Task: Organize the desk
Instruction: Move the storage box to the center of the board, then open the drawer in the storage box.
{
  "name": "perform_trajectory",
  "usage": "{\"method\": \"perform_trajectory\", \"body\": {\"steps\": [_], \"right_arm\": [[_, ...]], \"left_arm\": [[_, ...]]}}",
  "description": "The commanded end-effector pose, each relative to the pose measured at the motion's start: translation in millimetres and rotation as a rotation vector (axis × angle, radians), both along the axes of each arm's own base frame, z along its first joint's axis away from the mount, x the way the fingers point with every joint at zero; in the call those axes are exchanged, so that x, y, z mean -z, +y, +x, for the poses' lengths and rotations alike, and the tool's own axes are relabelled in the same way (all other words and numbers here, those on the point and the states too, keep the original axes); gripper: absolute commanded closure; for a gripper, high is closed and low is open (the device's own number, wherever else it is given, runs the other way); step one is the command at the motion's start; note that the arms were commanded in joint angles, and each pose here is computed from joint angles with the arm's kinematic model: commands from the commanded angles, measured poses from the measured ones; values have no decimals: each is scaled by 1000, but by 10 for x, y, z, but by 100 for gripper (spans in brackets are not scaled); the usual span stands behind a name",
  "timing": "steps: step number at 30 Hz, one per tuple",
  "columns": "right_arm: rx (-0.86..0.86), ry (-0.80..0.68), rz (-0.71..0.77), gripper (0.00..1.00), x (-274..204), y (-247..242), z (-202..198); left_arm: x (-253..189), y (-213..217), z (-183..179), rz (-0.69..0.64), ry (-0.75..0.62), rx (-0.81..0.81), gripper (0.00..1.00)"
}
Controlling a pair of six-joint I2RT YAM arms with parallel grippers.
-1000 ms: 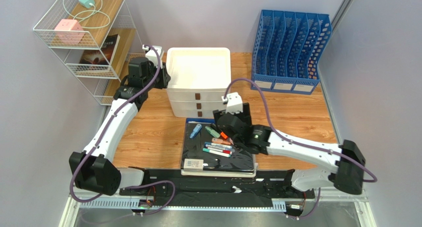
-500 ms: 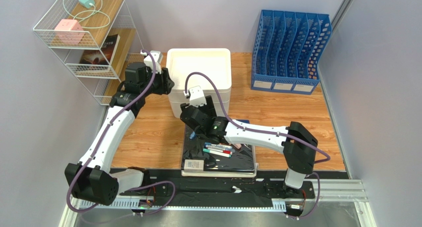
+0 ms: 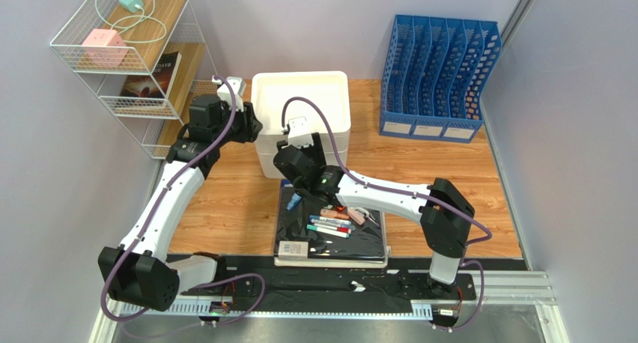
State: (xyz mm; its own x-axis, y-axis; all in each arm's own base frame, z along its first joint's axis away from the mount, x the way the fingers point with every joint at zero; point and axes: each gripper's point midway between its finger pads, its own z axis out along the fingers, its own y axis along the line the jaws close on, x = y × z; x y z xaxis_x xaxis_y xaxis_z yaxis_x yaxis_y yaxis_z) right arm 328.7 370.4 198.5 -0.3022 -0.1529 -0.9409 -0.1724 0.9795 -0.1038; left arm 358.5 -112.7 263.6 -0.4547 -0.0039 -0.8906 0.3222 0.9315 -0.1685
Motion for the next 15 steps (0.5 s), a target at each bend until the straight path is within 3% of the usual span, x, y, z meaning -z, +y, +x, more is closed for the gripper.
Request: {"method": "perform_trajectory", "body": {"steps": [1,7,15], "right_arm": [[33,-30,124,40,-281,-26,228],[48,-13,145,48,-315,-114,405],[28,0,182,49,-418,-73,499]], "left_arm": [[329,-51,-180,12,118,42,52],[422,-30,-60,27,115,21,53],[549,-73,36,17,124,26,54]]}}
